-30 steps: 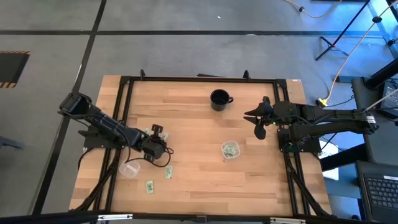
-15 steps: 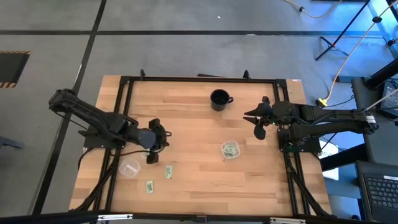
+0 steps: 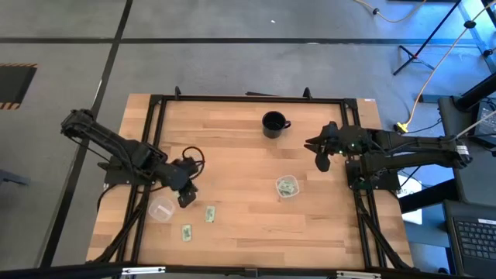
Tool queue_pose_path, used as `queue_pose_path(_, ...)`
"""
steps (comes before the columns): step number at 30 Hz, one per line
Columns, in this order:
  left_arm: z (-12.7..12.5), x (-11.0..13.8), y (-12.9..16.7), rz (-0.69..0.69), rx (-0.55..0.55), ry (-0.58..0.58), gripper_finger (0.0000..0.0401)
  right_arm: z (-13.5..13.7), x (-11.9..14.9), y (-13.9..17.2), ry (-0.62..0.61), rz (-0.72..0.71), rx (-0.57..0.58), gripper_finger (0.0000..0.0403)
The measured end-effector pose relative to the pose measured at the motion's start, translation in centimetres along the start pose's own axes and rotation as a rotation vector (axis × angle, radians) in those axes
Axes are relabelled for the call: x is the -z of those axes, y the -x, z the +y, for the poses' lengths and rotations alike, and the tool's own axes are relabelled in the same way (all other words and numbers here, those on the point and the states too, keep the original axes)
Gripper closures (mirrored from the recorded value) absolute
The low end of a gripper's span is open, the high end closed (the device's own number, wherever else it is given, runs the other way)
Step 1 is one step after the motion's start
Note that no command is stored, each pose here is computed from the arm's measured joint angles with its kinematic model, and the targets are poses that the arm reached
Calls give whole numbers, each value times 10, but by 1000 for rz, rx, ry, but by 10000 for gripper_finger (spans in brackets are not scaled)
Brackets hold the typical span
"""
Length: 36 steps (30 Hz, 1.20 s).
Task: Pick and place Stevia / Truvia into bins
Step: Put the stevia packet into the left transparent container
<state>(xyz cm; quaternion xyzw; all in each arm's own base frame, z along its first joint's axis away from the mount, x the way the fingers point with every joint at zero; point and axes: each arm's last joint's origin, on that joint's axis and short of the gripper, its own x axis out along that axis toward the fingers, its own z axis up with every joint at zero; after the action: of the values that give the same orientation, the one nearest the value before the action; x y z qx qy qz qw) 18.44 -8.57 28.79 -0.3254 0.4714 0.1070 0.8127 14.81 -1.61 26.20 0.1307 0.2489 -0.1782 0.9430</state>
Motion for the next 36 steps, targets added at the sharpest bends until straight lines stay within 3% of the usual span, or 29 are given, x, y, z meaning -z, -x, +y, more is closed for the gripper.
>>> queue_pose_path(9, 3, 30, 7, 349, -86, 275, 399, -11, -2, -2, 9, -3, 66, 308)
queue_pose_path(15, 9, 49, 13, 374, -289, 389, 399, -16, -5, -2, 4, -20, 94, 308)
queue_pose_path(26, 3, 70, -32, 391, -520, 315, 399, -19, -5, -5, -5, -10, 117, 308)
queue_pose_path(36, 0, 81, -76, 515, -674, 147, 399, -18, -4, -17, 2, 37, 129, 308)
